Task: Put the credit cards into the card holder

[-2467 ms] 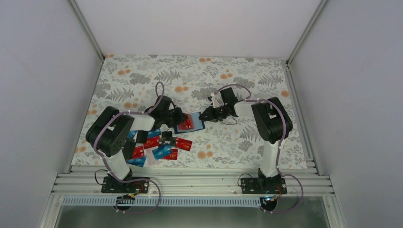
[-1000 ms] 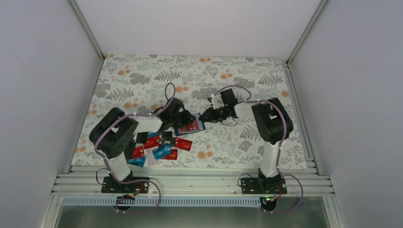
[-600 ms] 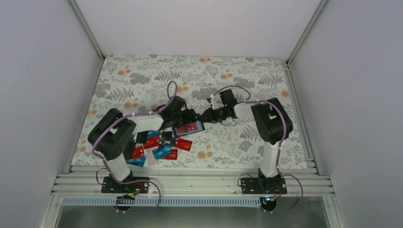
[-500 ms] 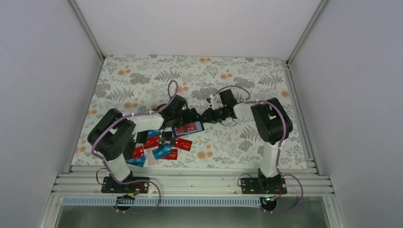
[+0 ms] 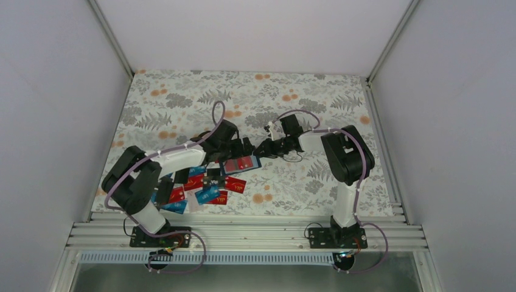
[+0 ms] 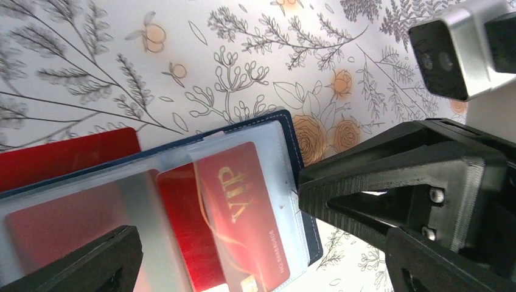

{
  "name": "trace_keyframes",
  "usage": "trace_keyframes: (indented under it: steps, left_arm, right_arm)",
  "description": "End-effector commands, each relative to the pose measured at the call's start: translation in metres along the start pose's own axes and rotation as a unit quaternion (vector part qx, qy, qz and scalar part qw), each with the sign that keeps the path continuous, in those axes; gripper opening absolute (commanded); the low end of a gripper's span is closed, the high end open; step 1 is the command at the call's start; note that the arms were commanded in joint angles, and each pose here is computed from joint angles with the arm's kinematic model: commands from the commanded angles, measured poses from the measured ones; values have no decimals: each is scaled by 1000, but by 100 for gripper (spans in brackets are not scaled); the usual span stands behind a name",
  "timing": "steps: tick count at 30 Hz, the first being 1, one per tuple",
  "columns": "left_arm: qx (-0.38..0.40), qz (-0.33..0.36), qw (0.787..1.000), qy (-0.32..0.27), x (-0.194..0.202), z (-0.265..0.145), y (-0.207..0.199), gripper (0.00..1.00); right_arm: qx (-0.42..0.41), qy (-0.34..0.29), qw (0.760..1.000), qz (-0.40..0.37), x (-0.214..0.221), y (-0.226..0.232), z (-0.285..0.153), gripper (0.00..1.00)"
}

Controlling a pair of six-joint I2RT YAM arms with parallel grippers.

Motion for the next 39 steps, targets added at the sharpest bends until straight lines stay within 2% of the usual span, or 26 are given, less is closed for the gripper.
trace_keyframes:
  steps: [1, 7, 18, 39]
  left_arm:
    - [-25, 26, 999, -29, -8, -24, -4, 99]
    - [-70, 38, 997, -25, 0, -36, 9, 92]
    - [-80, 40, 996, 1, 19, -21, 17, 63]
    - [-91, 46, 994, 25, 22, 6, 13, 43]
  right_arm:
    - [39, 42, 998, 34, 29, -20, 12, 20]
    - [41, 43, 998, 34, 28, -21, 13, 20]
    - [43, 45, 997, 36, 30, -23, 14, 20]
    - [43, 48, 997, 39, 31, -25, 15, 19]
Point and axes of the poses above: each gripper's point midway between its finger pads, its own z axis out along the fingers, its own y axis along the line the jaws close on, x = y × z, the point moved 5 cm from there along -z, back along the fingers, and after that the axes turned 3 degrees about -z, right-handed, at the moved point
